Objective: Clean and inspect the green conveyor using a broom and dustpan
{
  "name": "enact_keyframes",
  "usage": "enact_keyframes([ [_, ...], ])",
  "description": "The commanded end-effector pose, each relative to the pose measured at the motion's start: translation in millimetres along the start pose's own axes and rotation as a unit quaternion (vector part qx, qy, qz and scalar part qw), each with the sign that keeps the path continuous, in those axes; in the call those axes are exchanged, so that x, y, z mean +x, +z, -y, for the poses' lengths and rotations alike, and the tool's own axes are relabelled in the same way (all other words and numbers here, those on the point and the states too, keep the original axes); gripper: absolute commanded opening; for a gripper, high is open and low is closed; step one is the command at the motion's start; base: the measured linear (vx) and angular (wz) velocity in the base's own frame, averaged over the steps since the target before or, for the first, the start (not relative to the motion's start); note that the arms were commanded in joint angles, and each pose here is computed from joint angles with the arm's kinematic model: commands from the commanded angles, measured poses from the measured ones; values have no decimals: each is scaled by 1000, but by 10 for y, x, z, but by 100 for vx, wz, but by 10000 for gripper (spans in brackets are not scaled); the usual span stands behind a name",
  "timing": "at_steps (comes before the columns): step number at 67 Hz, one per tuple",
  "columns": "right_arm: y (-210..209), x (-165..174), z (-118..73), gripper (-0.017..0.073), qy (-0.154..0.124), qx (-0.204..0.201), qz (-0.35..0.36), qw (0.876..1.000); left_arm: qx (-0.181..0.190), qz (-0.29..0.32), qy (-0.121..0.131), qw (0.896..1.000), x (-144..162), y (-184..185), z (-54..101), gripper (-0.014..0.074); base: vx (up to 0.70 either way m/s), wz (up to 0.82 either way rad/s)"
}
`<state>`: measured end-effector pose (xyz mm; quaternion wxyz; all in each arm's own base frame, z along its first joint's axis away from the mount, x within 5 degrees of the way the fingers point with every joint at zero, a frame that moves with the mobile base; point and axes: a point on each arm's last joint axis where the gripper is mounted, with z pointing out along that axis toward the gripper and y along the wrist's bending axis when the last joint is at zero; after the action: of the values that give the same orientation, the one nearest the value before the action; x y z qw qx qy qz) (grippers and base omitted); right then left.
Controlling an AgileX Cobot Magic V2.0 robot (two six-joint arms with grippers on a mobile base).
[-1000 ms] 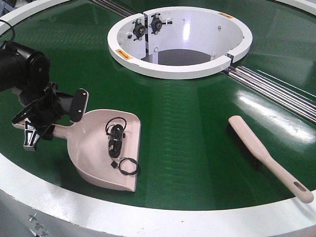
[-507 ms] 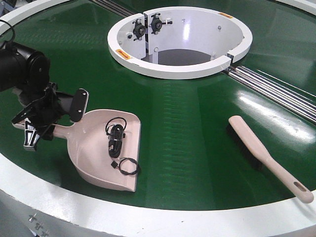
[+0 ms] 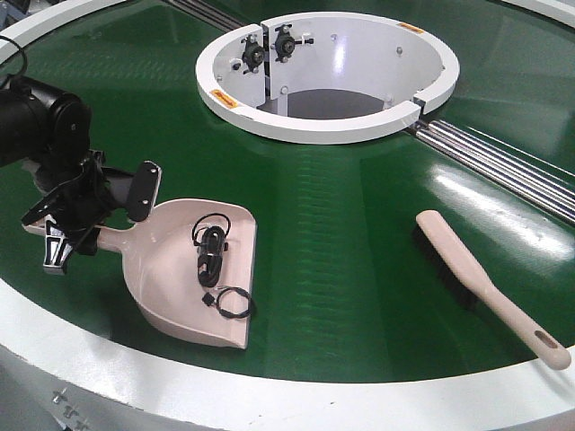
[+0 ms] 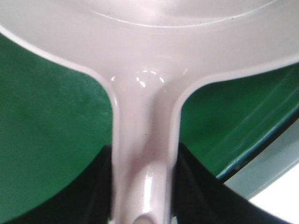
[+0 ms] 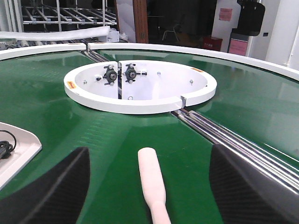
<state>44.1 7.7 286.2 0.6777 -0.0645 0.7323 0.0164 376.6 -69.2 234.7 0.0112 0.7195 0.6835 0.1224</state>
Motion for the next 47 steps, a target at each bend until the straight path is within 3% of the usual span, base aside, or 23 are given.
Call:
enact_keyframes([
  [1,-17,-144,18,505,-2,8,44,999,-46,22,-12,999,3,-296,-26,35,0,0],
  [16,-17,-144,18,505,-2,8,44,999,-72,29,-13,997,-12,-293,-75,35,0,0],
  [36,-17,-144,18,505,-2,8,44,999,-59,26,-17,998,-7,-290,-53,42,0,0],
  [47,-17,-144,18,505,-2,8,44,999,-59,26,-17,998,-6,-290,-53,92,0,0],
])
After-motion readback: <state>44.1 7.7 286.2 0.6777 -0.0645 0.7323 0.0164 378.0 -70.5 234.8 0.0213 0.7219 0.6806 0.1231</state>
